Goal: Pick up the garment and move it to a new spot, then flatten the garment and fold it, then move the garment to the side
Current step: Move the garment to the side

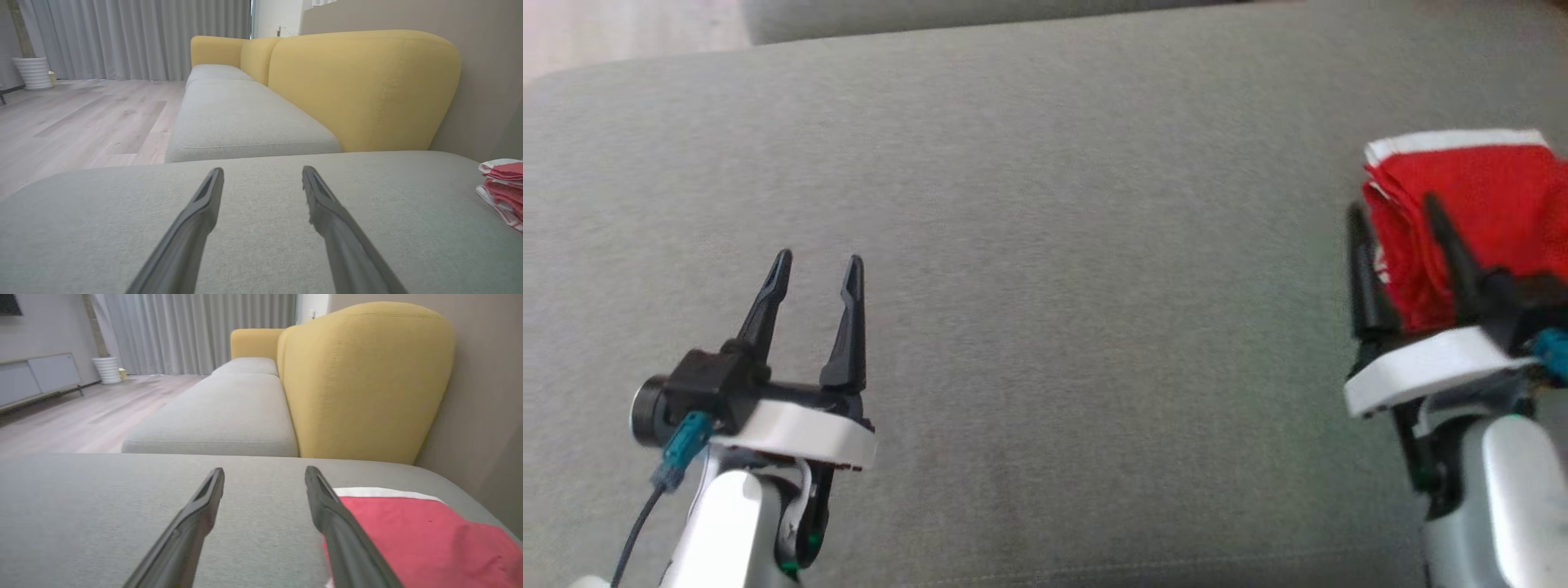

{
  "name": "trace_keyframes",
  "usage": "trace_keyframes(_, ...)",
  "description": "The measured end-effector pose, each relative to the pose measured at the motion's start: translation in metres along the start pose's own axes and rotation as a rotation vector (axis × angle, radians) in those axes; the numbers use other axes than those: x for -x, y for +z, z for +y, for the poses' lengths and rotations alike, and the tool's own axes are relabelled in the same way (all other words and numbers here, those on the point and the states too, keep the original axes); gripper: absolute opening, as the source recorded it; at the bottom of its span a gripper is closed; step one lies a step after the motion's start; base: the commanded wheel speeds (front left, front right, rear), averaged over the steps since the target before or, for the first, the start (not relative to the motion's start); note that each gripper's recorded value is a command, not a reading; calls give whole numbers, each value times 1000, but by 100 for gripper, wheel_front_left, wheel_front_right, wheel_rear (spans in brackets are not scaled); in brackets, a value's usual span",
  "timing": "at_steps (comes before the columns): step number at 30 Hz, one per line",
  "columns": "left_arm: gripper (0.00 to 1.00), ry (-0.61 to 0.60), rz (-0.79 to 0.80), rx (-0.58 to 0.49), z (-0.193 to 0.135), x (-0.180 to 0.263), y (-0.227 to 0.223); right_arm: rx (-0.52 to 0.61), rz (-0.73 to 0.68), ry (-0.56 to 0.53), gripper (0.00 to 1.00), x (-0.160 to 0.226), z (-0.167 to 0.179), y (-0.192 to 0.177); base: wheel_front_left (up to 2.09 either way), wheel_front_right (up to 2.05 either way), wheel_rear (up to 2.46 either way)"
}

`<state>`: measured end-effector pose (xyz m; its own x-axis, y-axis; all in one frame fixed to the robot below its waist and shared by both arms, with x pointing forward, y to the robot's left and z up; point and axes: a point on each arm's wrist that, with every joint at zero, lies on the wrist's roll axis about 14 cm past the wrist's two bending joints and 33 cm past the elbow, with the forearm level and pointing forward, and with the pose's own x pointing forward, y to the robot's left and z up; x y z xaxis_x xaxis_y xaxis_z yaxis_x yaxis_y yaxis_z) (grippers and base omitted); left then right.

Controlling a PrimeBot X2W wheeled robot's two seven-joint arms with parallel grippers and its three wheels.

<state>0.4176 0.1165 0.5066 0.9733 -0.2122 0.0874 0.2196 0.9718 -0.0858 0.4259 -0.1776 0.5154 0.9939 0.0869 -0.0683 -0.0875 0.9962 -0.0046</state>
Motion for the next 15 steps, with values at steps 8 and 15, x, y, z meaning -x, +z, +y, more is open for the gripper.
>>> trace_keyframes(8, 100, 98, -5, -32, 29, 26, 8, -44, -17, 114, 100, 2, 42, 1, 0, 0, 0)
trace_keyframes(15, 100, 128, 4, -39, 34, 53, 9, -81, 8, 126, 100, 22, 48, -9, 0, 0, 0)
